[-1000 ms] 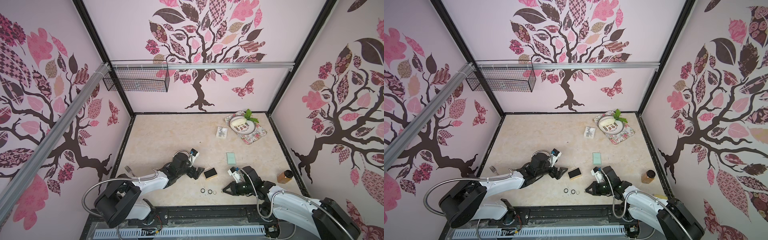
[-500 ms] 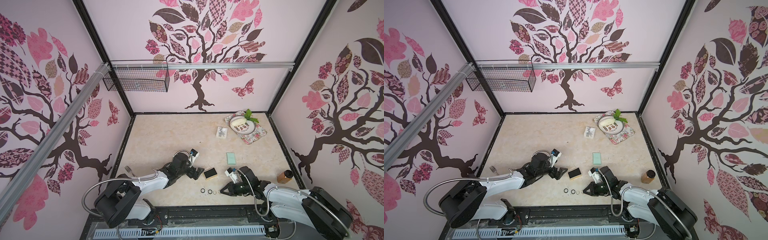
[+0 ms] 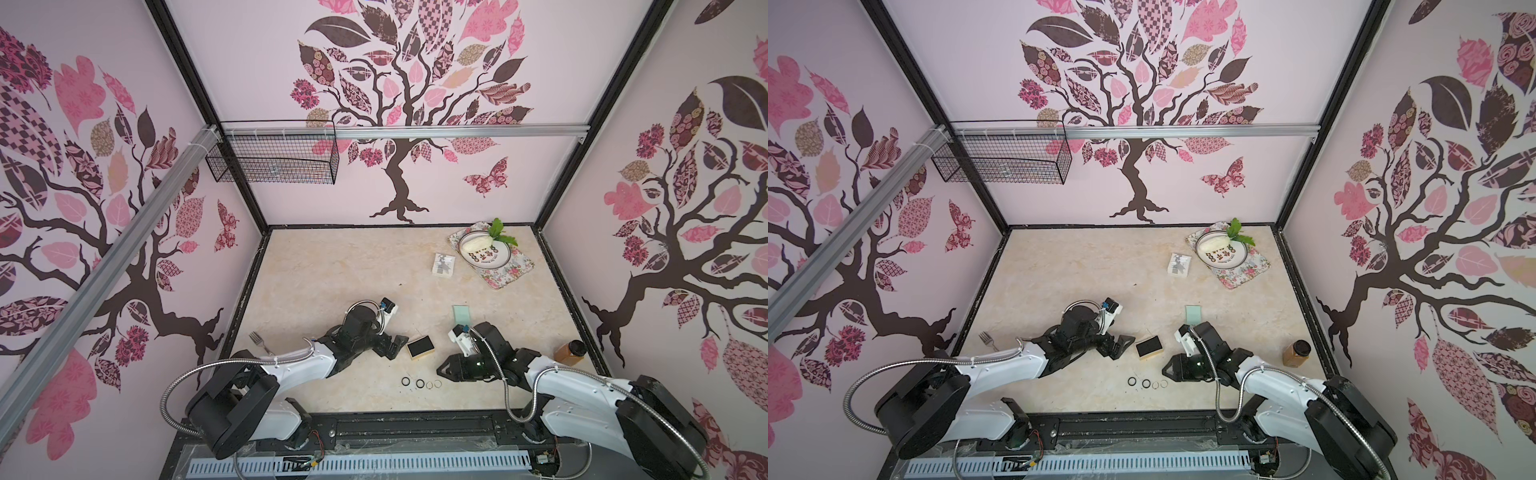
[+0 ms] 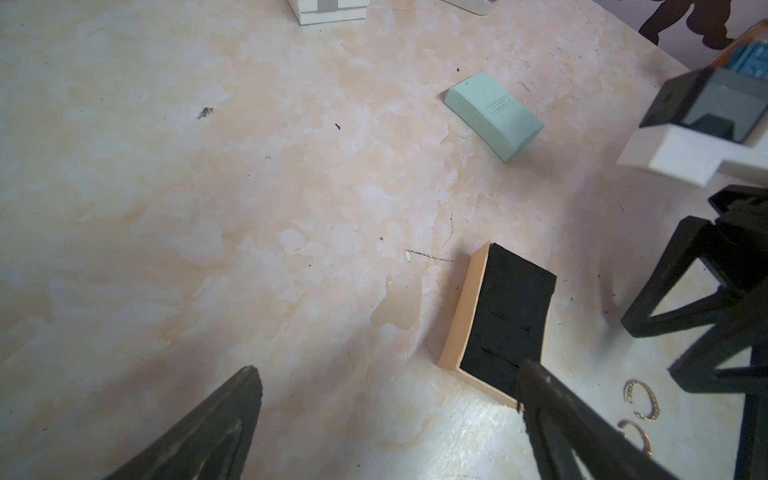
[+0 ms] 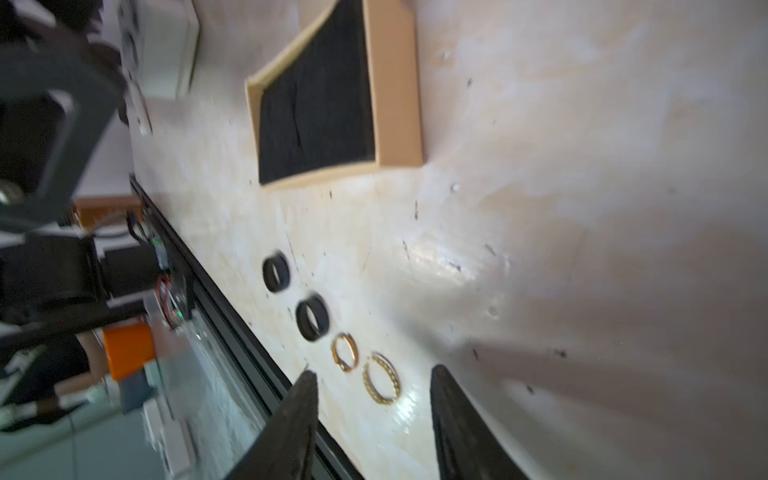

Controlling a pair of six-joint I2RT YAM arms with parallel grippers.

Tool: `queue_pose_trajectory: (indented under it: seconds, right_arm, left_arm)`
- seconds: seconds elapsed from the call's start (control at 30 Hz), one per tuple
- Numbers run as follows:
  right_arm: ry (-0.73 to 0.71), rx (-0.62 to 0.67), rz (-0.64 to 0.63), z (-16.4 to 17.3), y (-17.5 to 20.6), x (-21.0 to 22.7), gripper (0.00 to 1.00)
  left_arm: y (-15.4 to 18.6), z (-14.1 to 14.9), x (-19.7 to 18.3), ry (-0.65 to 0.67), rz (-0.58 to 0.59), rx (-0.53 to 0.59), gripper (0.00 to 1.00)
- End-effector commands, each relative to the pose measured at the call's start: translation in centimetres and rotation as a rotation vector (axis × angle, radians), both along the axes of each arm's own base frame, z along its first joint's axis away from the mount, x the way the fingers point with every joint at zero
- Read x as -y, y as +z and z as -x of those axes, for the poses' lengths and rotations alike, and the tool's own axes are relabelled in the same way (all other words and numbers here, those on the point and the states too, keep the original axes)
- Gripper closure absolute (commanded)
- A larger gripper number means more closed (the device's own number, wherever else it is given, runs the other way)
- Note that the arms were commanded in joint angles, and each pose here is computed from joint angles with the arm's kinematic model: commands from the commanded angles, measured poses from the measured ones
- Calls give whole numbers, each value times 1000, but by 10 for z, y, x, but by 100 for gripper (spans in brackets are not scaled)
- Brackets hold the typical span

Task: Take the rings out of the lift-off lid box
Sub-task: Place the ring at the center of the board, then adjust the jewelry box at the center of the board.

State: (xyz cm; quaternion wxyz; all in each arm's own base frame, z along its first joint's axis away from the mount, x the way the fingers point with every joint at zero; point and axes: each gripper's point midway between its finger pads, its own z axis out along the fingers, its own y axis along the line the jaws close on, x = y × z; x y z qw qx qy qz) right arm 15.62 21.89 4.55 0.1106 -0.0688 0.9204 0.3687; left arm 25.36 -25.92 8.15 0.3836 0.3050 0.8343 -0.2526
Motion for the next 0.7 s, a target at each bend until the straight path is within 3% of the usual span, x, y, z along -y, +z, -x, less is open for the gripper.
queue_pose_trajectory:
  seconds: [0.0, 0.03, 0.07, 0.4, 0.67]
  right_arm:
    - [-11, 99, 104, -22, 18, 7, 18]
    - [-9, 125, 110, -28, 23, 5, 1]
    - [-14, 147, 117, -35, 27, 3, 0]
    - [-54, 242, 298, -87, 31, 2, 0]
    - [-30, 226, 414, -97, 14, 8, 0]
  left_arm:
    - [3, 2, -8, 9, -14, 23, 2]
    - [4, 2, -9, 13, -14, 26, 2]
    - [5, 2, -10, 14, -15, 28, 2]
    - [8, 5, -15, 24, -16, 34, 2]
    - [6, 5, -15, 20, -20, 31, 2]
